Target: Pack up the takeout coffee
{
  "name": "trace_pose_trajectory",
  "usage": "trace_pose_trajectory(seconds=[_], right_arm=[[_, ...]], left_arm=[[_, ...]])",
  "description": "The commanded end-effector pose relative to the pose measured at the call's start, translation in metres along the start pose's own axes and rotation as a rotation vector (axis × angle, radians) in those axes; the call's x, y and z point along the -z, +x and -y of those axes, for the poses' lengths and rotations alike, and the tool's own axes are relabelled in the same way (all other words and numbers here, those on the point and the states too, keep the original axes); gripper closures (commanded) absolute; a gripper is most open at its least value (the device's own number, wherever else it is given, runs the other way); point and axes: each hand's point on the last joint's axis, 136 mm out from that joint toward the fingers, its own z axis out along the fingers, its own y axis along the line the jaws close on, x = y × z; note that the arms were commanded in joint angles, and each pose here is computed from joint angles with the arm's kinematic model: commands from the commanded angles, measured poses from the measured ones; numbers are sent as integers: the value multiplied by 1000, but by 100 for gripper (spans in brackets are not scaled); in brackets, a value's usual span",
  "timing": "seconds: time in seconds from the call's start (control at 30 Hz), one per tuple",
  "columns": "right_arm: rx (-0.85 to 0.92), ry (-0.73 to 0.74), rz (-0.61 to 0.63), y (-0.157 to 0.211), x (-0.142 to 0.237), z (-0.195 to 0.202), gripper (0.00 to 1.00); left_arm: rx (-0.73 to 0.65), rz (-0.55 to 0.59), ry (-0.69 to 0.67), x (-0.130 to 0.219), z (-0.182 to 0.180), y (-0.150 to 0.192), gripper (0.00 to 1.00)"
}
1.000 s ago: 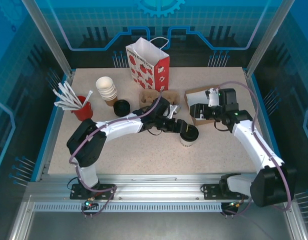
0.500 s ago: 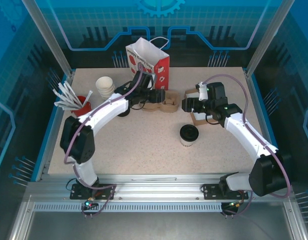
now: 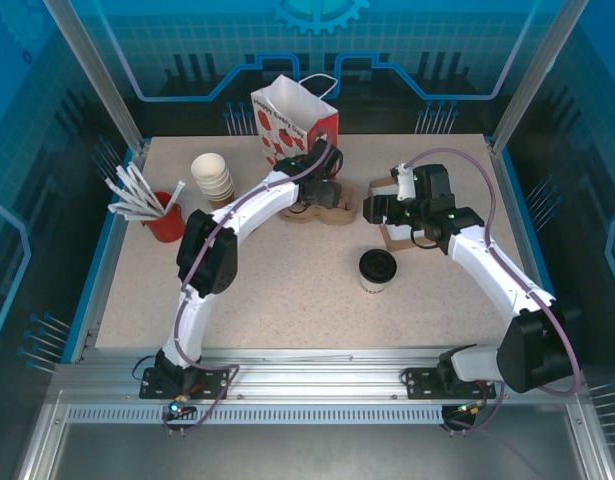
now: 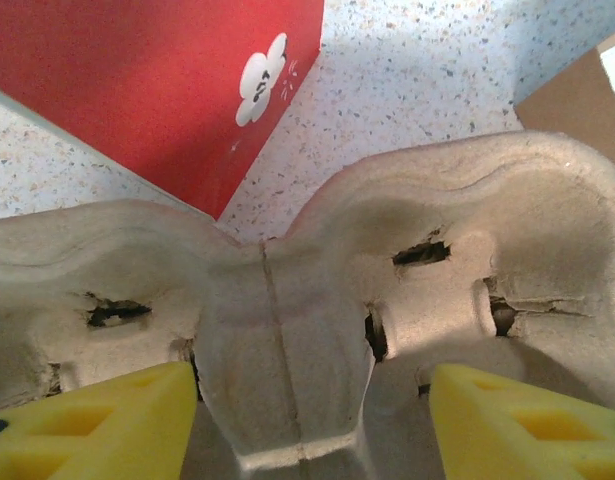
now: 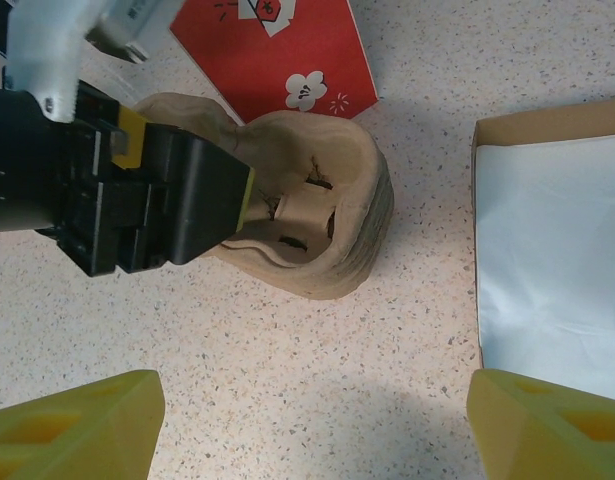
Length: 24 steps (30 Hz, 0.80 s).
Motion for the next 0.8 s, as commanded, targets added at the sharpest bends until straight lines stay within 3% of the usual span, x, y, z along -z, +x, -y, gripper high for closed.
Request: trace_pose_trajectory(seconds=[0.0,0.27,0.57,0.77], right_arm=[[18,-20,21,-3,5,-2,19],[17,-31,8,1,3,-2,19],[16,-38,5,3,3,-3,19],[13,-40,1,4,3,-3,19]], left_arm=[[-20,-27,-51,-1,-8,2,39],[-16,-37,-42,-8,-4,4,50],[-22,-45,-62,-14,-7,6,44],[-19,-29,-55,-9,-6,1,49]])
